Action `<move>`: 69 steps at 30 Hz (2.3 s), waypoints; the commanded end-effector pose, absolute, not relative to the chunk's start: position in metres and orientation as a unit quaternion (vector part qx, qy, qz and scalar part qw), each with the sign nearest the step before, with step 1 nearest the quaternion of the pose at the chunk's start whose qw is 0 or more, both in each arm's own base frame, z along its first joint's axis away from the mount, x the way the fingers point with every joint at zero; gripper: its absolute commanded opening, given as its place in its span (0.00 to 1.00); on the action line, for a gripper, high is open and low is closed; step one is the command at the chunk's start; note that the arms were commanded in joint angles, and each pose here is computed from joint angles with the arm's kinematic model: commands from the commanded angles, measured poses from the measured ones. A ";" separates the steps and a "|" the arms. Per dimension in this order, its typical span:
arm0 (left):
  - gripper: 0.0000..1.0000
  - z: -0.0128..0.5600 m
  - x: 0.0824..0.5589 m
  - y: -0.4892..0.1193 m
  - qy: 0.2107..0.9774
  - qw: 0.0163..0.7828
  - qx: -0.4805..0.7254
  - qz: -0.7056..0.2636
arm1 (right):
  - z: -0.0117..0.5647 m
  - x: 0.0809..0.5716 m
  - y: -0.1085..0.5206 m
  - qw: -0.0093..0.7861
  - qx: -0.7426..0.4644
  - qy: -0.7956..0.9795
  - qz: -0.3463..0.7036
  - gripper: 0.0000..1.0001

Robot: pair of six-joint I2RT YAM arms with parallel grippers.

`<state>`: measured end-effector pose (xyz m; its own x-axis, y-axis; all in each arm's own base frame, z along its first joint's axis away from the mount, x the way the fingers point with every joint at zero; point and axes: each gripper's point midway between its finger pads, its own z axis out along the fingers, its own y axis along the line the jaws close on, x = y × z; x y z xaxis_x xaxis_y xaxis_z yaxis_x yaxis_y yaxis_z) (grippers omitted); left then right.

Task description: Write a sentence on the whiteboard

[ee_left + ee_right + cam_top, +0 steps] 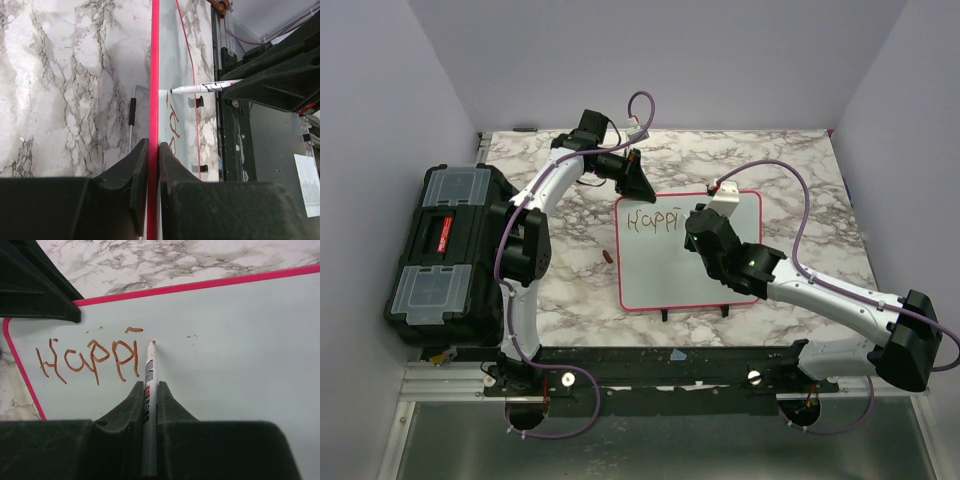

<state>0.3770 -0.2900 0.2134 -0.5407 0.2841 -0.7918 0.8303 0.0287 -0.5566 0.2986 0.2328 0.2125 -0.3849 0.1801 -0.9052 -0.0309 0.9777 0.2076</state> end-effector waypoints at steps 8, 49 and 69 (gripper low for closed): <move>0.00 0.247 0.378 -0.288 0.630 0.294 0.446 -0.563 | 0.196 0.292 0.222 0.532 0.046 0.842 0.073 0.01; 0.00 0.247 0.377 -0.288 0.630 0.294 0.445 -0.565 | 0.209 0.303 0.222 0.541 0.065 0.837 0.051 0.01; 0.00 0.248 0.377 -0.287 0.629 0.293 0.446 -0.566 | 0.218 0.314 0.214 0.558 0.078 0.826 0.023 0.01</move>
